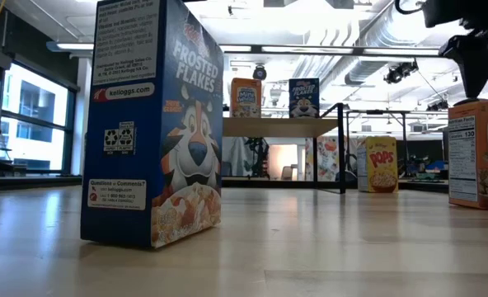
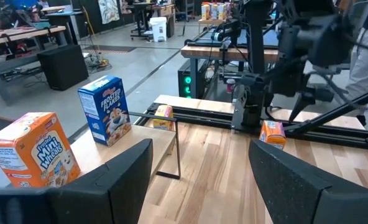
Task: Stack cereal on shelf
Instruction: Put the right orange cereal box aligned with the other orange cereal box on the shelf
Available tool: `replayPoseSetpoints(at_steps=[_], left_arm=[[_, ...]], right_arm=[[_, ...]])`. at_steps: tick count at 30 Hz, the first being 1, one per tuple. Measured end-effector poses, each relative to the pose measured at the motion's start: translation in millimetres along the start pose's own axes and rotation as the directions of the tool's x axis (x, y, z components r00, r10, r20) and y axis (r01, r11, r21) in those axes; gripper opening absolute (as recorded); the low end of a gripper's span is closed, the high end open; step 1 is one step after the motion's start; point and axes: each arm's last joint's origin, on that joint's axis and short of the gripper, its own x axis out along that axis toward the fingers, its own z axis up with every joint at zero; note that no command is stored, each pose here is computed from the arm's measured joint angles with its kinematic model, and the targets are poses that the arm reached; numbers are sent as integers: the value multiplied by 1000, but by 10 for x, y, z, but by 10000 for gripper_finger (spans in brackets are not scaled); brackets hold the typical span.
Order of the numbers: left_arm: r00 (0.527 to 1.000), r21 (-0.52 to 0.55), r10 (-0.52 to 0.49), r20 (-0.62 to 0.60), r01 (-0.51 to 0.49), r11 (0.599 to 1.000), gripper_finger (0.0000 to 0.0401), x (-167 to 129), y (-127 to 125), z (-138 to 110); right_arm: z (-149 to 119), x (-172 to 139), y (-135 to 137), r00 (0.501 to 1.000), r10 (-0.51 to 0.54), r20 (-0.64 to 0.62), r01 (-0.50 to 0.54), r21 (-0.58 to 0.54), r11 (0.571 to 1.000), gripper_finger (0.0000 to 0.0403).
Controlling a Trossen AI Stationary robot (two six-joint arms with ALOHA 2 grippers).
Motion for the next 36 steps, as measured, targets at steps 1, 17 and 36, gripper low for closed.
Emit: replayPoseSetpoints(at_steps=[1, 17, 36], left_arm=[[1000, 0, 0, 0, 0, 1000, 257, 0, 0, -1], [1000, 10, 0, -26, 0, 1000, 257, 0, 0, -26], [999, 39, 0, -35, 1, 999, 257, -1, 1, -35]], right_arm=[[10, 27, 21, 1000, -17, -17, 17, -3, 1000, 303], [168, 370, 230, 974, -124, -189, 114, -65, 991, 302], [194, 441, 257, 963, -136, -231, 125, -60, 990, 225]])
